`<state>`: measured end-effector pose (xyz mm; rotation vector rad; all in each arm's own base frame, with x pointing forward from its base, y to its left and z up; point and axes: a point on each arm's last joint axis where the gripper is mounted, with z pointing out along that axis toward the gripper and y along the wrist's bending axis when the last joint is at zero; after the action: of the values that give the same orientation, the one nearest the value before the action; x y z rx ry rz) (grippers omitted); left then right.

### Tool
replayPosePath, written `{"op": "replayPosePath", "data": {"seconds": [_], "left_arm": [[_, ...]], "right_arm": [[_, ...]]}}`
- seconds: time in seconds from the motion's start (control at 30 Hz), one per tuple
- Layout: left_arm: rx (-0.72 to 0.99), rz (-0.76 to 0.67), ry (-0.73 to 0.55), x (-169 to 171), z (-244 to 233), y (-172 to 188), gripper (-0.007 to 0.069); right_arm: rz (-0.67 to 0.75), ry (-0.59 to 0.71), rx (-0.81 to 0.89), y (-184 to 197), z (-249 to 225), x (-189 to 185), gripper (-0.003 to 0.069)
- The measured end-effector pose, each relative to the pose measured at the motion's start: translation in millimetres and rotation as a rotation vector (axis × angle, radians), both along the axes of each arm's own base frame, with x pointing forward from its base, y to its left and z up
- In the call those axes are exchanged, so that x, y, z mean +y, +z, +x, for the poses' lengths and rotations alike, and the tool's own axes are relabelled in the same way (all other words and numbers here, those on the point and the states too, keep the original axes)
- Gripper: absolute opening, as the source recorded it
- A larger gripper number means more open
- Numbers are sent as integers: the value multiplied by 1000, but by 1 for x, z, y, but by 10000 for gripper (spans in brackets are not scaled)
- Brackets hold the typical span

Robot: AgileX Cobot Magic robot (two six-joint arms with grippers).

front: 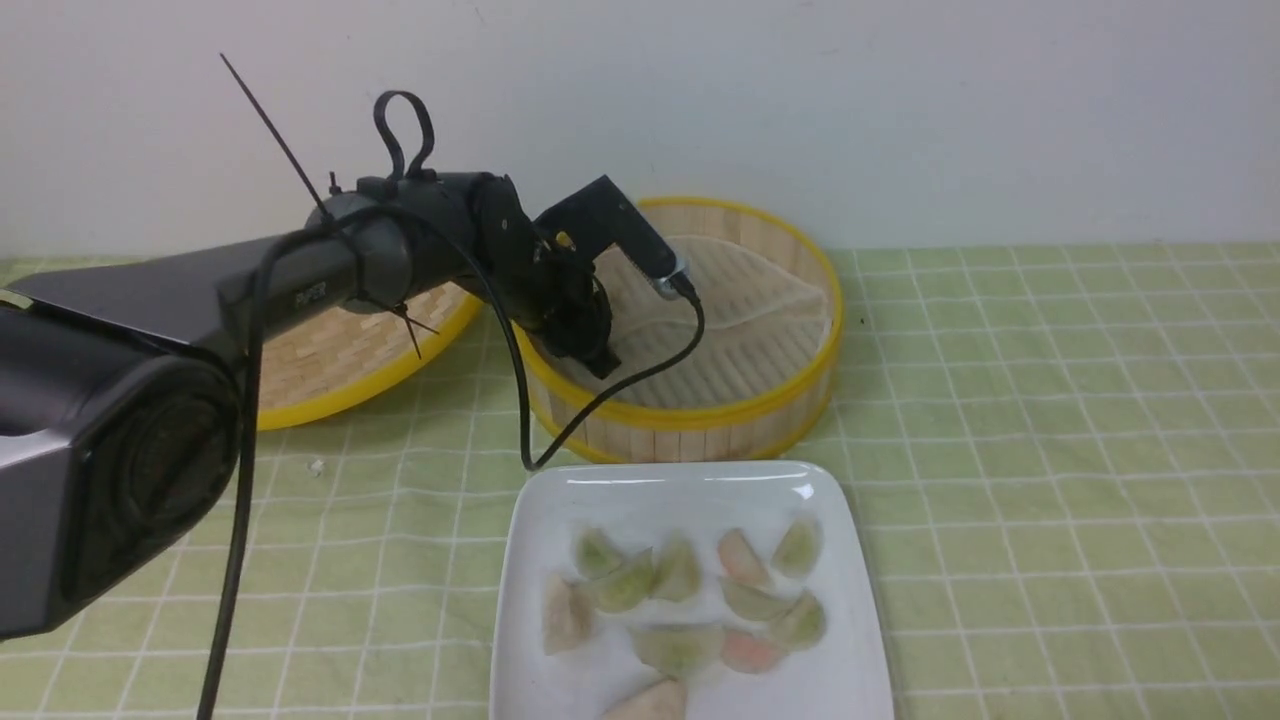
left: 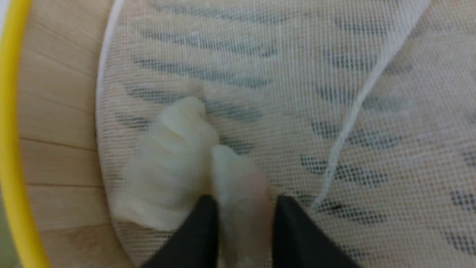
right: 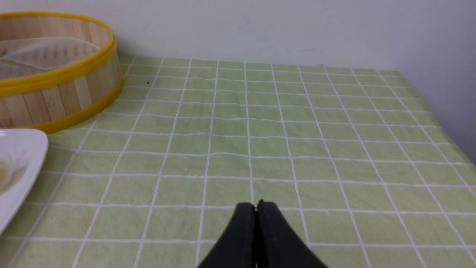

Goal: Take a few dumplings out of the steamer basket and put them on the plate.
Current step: Use the left arm to grab a dumpling from the steamer, then use the left arm to put the dumpling into the plate

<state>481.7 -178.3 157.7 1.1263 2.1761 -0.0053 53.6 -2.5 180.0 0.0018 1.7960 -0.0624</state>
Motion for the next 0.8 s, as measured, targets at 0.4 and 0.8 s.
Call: {"op": "replayPosePath", "data": {"seconds": [0.4, 0.8], "left_arm": [[-117, -75, 19, 3, -27, 109, 145], [362, -209, 33, -1, -94, 151, 145]], "right_arm": [[1, 0, 0, 0, 0, 0, -15], [1, 0, 0, 0, 0, 0, -15]]}}
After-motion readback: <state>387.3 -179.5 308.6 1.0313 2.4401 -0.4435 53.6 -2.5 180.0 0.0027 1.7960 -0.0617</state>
